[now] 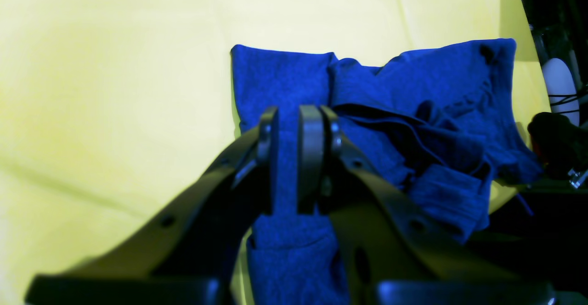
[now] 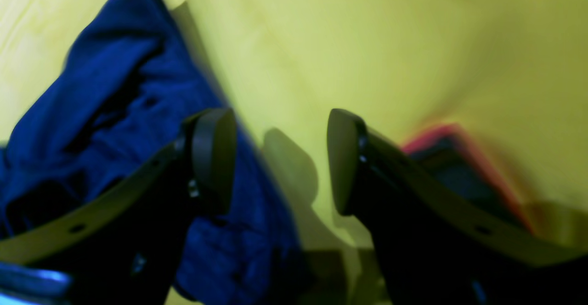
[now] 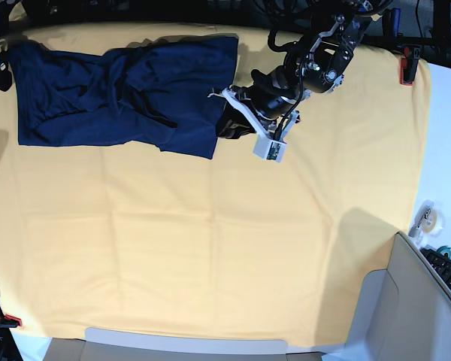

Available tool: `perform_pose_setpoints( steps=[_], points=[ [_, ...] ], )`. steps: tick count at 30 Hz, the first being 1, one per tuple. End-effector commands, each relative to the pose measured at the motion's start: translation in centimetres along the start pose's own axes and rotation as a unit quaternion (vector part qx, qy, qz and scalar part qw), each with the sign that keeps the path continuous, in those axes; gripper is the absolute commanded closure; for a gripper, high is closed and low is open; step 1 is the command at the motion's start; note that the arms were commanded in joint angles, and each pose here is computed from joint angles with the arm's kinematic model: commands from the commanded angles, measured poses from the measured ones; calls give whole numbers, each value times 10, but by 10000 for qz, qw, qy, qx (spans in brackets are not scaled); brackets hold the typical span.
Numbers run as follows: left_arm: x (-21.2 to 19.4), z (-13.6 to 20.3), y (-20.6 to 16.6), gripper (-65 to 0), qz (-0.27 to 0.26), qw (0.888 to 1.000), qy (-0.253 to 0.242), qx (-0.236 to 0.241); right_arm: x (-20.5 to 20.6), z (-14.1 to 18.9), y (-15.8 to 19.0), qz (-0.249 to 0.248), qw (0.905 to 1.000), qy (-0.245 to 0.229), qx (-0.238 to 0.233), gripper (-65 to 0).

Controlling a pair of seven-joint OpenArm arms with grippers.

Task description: Fold the T-shirt properly

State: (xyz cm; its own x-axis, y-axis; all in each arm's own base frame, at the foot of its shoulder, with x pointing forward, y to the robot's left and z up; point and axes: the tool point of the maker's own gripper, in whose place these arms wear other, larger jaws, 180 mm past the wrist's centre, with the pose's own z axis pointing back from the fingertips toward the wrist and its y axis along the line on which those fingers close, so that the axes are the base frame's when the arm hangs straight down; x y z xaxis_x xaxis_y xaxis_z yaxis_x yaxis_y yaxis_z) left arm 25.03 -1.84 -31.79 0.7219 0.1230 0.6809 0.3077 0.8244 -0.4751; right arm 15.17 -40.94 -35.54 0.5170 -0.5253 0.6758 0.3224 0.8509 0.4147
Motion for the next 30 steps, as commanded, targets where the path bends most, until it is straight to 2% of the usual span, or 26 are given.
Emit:
perform_pose_setpoints(
  steps=[1, 14, 20, 30],
  points=[
    [12, 3, -4, -80, -78, 9998, -195, -73, 19, 4, 11, 193, 9993, -273, 175, -318],
    [14, 3, -3, -80, -116, 9997, -209, -58, 14, -9, 17, 164, 9994, -256, 162, -318],
    [14, 3, -2, -80, -118, 9997, -209, -54, -4, -26, 23, 163, 9997, 139, 118, -318],
    [14, 3, -2, -80, -118, 9997, -209, -54, -22, -39, 38, 157, 9990, 356, 227, -318]
  ],
)
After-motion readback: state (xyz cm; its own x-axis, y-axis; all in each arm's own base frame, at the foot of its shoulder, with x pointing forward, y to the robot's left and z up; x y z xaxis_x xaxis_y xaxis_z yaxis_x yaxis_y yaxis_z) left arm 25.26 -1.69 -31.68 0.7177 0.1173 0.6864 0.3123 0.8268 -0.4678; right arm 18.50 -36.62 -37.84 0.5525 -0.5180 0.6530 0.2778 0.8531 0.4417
